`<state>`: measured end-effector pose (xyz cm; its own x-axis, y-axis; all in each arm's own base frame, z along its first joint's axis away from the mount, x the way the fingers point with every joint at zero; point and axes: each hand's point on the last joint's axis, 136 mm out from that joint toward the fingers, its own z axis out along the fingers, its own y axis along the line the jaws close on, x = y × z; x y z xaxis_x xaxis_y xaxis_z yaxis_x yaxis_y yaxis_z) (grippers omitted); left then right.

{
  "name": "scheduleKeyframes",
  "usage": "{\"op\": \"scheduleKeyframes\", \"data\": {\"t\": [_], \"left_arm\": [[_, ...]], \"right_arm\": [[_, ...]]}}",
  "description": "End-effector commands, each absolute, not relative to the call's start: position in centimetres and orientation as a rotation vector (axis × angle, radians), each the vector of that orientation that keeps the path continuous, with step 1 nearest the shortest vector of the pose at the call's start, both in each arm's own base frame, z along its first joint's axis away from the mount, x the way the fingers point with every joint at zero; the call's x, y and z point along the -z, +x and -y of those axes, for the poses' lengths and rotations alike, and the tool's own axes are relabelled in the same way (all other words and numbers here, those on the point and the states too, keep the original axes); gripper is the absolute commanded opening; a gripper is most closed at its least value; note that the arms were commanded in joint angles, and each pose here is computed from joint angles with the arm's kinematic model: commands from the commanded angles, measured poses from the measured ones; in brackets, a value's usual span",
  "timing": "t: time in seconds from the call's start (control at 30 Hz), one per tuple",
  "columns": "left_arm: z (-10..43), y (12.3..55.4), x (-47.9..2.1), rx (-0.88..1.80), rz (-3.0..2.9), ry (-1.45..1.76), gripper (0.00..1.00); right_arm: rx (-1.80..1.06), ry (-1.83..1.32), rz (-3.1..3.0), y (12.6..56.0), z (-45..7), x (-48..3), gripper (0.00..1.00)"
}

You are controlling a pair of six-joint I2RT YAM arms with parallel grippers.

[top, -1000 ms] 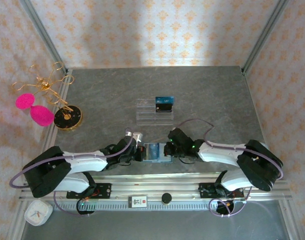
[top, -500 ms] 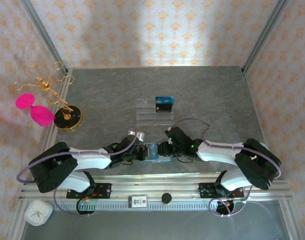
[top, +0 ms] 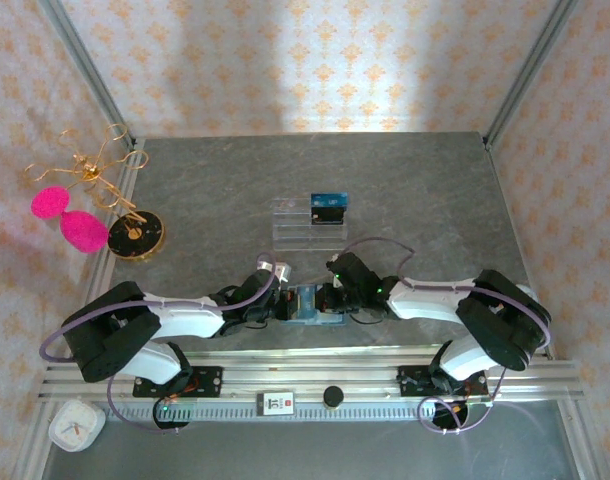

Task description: Take the credit cards out of the card holder

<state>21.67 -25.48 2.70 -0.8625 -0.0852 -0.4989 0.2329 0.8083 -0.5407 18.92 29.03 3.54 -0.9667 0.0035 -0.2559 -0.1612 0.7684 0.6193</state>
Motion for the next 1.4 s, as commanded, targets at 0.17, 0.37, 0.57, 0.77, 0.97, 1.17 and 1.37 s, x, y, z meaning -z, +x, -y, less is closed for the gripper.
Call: {"op": "scheduleKeyframes", "data": {"t": [0.17, 0.37, 0.57, 0.77, 0.97, 1.17, 1.37], "left_arm": [[24.3, 20.4, -0.9, 0.791, -2.541, 0.106, 0.0], [24.4, 20.4, -1.0, 0.804, -2.537, 0.107, 0.0], [24.9, 20.6, -2.0, 0.834, -2.511, 0.12, 0.0], [25.9, 22.2, -7.7, 0.932, -2.328, 0.168, 0.04], [25.5, 22.8, -14.5, 1.19, -2.04, 0.166, 0.36], [25.7, 21.8, -18.0, 1.341, -1.873, 0.195, 0.43], [24.1, 21.5, -20.4, 1.403, -1.743, 0.152, 0.47]], "right_arm": [[-0.856, -0.002, -2.706, 19.6, -26.7, -3.4, 0.0], [-0.727, 0.076, -2.731, 19.1, -23.4, -2.3, 0.0], [-0.772, 0.033, -2.664, 19.3, -23.2, -4.3, 0.0], [-0.856, -0.103, -2.484, 20.6, -24.4, -9.9, 0.0], [-1.106, -0.18, -2.274, 21.4, -26.4, -15.8, 0.0], [-1.332, -0.307, -2.1, 20.8, -29.0, -20.7, 0.0], [-1.446, -0.379, -1.986, 19.9, -29.9, -23.3, 0.0]]}}
